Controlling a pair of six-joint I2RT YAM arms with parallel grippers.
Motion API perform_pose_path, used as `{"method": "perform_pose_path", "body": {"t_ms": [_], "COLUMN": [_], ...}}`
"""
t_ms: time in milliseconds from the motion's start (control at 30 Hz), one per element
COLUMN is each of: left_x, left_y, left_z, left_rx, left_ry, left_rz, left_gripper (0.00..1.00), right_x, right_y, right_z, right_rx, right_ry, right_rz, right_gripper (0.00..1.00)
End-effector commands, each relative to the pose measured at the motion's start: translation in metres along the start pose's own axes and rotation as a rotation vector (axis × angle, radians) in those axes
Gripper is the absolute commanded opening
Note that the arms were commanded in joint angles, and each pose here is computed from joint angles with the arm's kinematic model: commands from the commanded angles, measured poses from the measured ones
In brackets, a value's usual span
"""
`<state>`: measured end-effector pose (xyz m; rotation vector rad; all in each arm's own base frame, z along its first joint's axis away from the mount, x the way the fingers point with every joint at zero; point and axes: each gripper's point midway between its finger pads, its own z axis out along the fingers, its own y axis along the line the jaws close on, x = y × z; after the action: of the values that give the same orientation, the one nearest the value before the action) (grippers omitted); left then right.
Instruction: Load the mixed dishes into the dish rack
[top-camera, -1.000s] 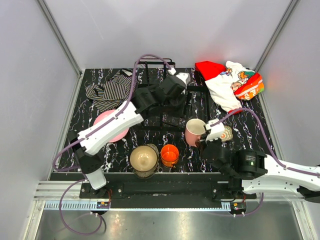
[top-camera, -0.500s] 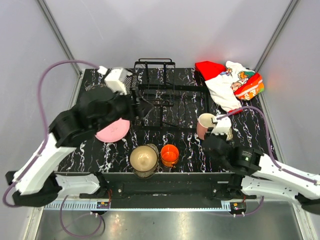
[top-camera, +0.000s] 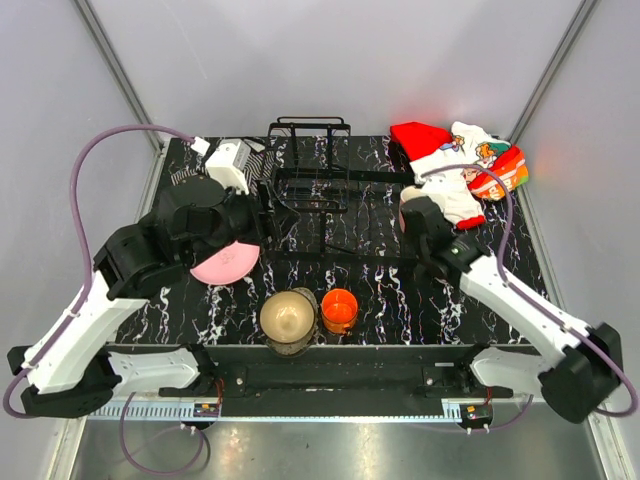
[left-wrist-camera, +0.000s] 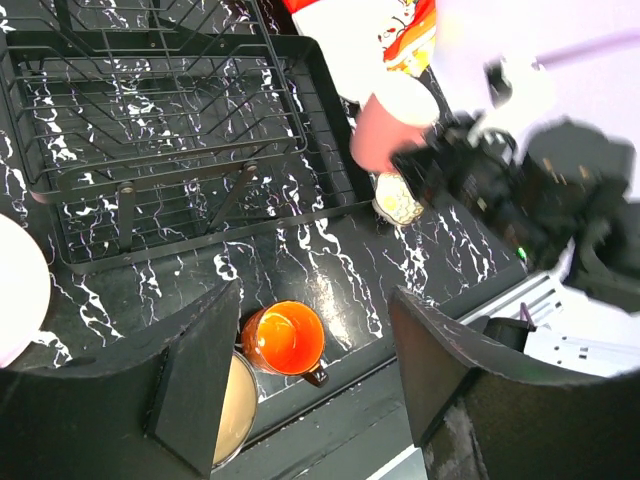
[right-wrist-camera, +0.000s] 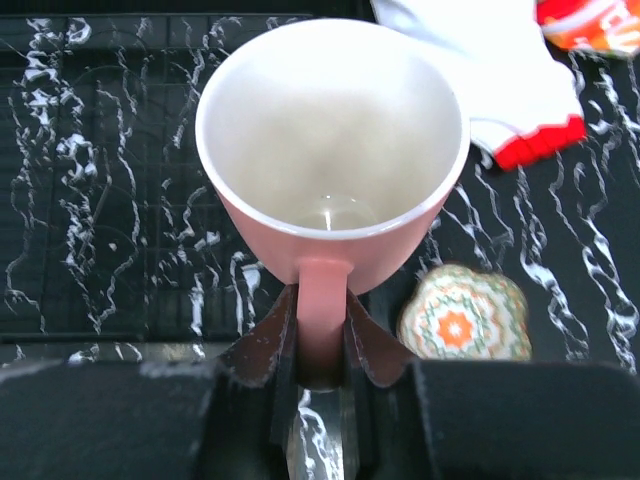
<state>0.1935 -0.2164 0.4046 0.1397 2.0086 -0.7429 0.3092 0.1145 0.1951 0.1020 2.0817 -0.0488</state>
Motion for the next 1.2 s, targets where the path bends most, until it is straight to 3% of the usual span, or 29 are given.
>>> {"method": "perform_pose_path", "body": {"t_ms": [0, 133, 300, 500, 700, 833, 1167], "left_x": [-0.011, -0.012, -0.011, -0.010, -0.010, -0.010, -0.005], "left_y": [-0.003, -0.001, 0.006, 0.008, 0.010, 0.011, 0.013], "left_z": [-0.006, -0.009, -0.014, -0.011, -0.009, -0.007, 0.009], "left_rx": [0.027, 0.027, 0.010, 0.005, 0.002, -0.005, -0.005], "left_ry": [-0.041, -0.048, -0.063, -0.057, -0.058, -0.055, -0.027], "left_rz": [0.013, 0.019, 0.019, 0.026, 0.031, 0.036, 0.055], "left_gripper": [0.64, 0.64, 0.64, 0.64, 0.64, 0.64, 0.64], "right_x": [-0.078, -0.091, -0.103, -0.094, -0.090, -0.079, -0.067], "right_y": [0.024, 0.022, 0.026, 0.027, 0.029, 0.028, 0.052], "right_z": [0.012, 0.025, 0.024, 0.035, 0.051, 0.072, 0.085], "right_rx": [-0.070, -0.098, -0.191, -0.224, -0.272, -0.323, -0.662], "right_ry": [-0.194, -0.271, -0.372, -0.297, -0.308, -0.230, -0.248], "right_rz": [0.062, 0.103, 0.034, -0.026, -0.085, -0.180, -0.264], "right_gripper": [0.00, 0.00, 0.00, 0.00, 0.00, 0.00, 0.00]}}
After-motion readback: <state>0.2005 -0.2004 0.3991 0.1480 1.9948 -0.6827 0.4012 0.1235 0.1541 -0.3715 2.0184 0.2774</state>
